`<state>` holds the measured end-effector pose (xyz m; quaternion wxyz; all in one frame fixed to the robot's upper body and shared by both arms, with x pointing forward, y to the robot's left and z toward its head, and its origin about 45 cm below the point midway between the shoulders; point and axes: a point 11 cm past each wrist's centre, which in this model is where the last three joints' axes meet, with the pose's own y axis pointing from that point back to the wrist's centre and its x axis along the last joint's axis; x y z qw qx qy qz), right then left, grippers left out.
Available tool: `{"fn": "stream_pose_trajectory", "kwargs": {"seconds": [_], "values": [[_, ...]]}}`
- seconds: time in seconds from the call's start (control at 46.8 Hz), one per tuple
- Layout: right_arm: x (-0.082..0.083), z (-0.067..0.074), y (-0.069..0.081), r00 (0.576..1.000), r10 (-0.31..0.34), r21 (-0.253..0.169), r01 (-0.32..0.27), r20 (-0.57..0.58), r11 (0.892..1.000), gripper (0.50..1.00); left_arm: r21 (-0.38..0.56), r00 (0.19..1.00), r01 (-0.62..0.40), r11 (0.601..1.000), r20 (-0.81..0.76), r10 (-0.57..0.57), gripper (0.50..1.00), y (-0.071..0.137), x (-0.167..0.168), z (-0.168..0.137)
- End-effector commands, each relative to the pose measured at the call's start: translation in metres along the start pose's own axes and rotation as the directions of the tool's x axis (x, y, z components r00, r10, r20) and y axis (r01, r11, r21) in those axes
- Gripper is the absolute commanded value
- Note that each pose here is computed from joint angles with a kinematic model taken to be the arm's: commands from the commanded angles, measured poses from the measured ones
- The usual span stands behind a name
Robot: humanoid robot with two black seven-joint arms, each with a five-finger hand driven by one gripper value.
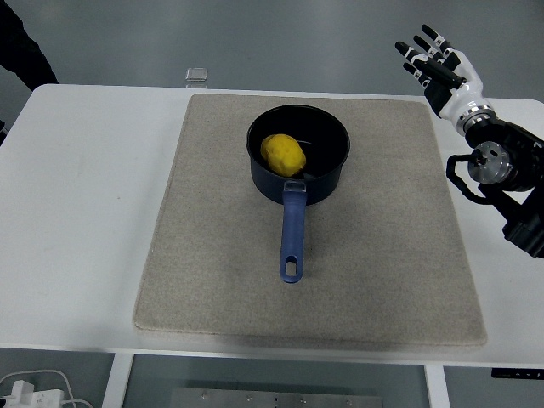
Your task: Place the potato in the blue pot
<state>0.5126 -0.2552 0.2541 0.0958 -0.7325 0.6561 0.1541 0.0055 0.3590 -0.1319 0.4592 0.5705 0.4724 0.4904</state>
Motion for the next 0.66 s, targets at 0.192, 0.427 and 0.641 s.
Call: {"fn": "stream_pose_trajectory", "kwargs": {"seconds": [0.192, 0.427, 0.641], "values": [[0.012, 0.007, 0.004, 1.0, 0.019, -0.01, -0.019, -0.009, 1.0, 0.93, 0.0, 1.0, 0.001, 1.0, 0.001, -0.001, 0.996, 0.0, 0.0, 0.0], [0.02, 0.007, 0.005, 0.999, 0.037, -0.011, -0.037, -0.018, 0.999, 0.93, 0.0, 1.0, 0.001, 1.0, 0.001, -0.001, 0.996, 0.0, 0.0, 0.0], [0.031, 0.011, 0.007, 0.998, 0.052, -0.017, -0.052, -0.02, 0.998, 0.93, 0.0, 1.0, 0.0, 1.0, 0.001, 0.0, 0.996, 0.0, 0.0, 0.0]]}}
